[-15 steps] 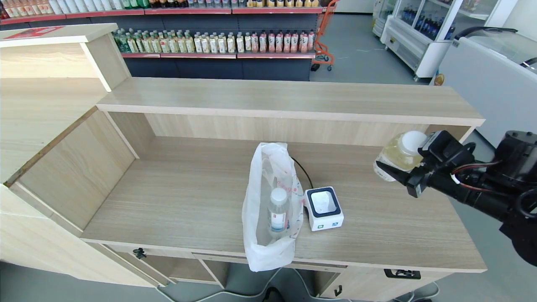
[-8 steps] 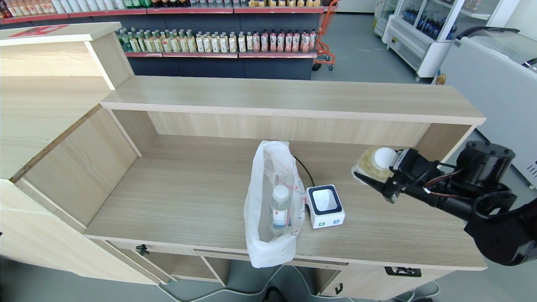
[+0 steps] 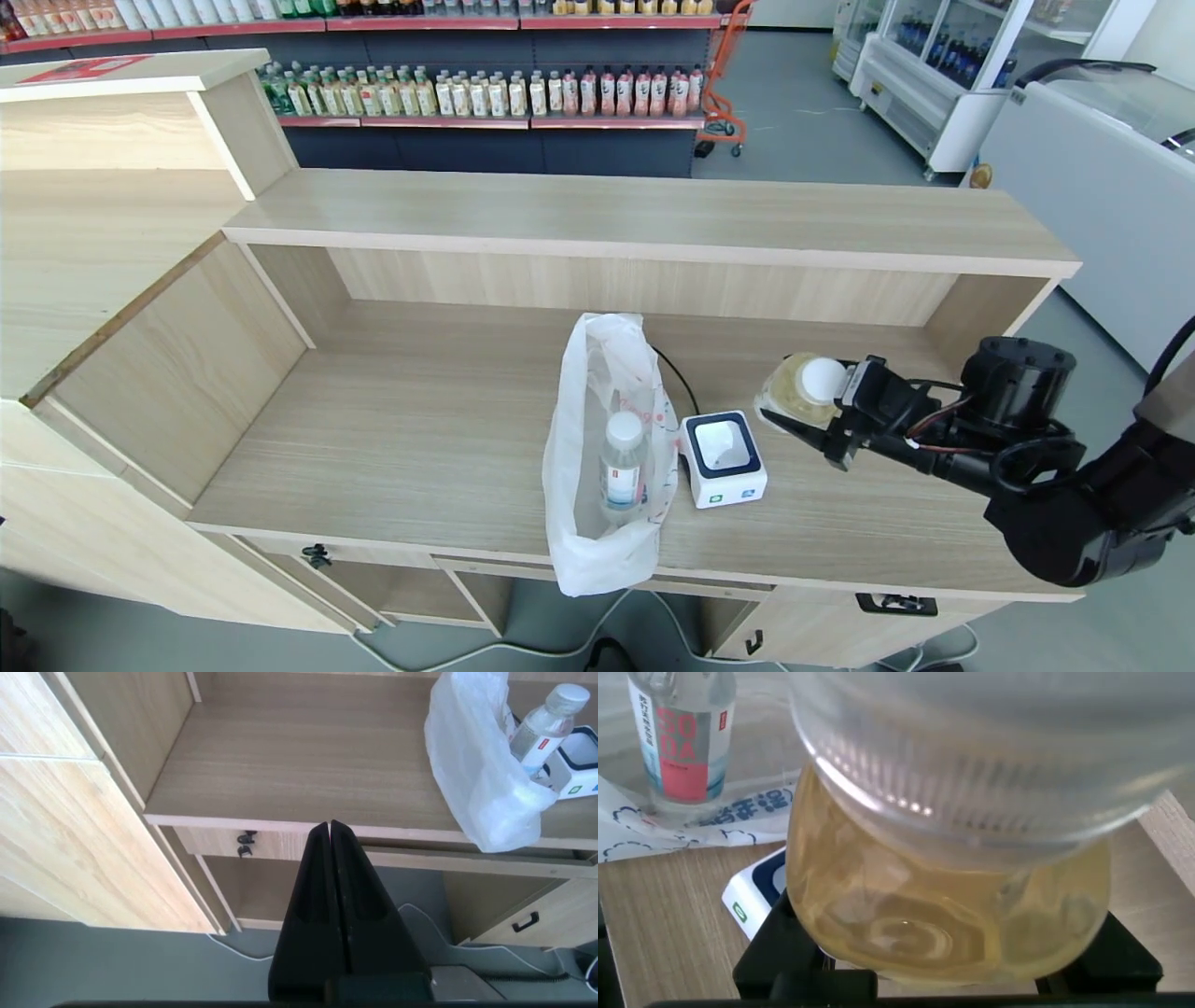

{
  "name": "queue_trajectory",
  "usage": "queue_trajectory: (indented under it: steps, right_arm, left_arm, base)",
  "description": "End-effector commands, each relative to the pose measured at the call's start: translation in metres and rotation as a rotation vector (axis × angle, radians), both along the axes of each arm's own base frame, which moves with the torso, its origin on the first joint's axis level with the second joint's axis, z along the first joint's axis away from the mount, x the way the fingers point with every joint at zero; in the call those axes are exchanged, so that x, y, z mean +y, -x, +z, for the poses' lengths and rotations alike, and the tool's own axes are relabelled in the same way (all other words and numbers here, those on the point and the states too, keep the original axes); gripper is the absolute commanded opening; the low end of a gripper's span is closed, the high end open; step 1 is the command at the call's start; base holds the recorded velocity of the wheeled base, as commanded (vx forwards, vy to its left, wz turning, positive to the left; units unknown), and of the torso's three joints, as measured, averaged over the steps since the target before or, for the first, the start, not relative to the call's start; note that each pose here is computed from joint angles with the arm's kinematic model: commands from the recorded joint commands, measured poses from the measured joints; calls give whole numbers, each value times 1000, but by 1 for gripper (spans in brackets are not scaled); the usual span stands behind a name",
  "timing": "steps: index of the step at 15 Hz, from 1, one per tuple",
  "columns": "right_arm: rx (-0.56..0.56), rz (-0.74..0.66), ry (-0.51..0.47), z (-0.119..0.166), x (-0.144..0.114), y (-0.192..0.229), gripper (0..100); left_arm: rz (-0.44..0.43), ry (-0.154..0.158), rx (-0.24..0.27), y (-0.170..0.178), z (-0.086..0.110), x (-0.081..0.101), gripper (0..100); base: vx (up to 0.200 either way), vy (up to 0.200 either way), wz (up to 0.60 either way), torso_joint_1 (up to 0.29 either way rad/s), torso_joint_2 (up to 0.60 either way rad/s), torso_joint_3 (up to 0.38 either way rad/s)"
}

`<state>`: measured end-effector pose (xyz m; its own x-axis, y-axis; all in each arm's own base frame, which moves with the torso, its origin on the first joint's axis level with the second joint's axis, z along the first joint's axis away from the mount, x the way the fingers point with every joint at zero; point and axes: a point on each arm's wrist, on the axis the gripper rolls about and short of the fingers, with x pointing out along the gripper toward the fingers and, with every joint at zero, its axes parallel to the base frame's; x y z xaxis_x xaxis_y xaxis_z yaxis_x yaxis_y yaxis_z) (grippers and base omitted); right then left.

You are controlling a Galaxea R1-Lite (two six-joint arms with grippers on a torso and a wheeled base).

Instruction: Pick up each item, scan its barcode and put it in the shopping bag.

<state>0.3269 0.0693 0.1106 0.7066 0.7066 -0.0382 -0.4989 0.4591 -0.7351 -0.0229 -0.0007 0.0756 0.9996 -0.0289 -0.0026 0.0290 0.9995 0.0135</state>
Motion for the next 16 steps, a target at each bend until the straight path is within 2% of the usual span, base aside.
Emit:
queue_trajectory:
  steps: [1,16]
  right_arm:
    - [15,7,12,-8,1,-3,0]
    - [1,75,55,-33,1,-32,0]
  left_arm:
    - [0,0,2,0,0,0,0]
    - [0,0,1,0,0,0,0]
  base:
    - [0,0,0,0,0,0]
    - [0,0,0,0,0,0]
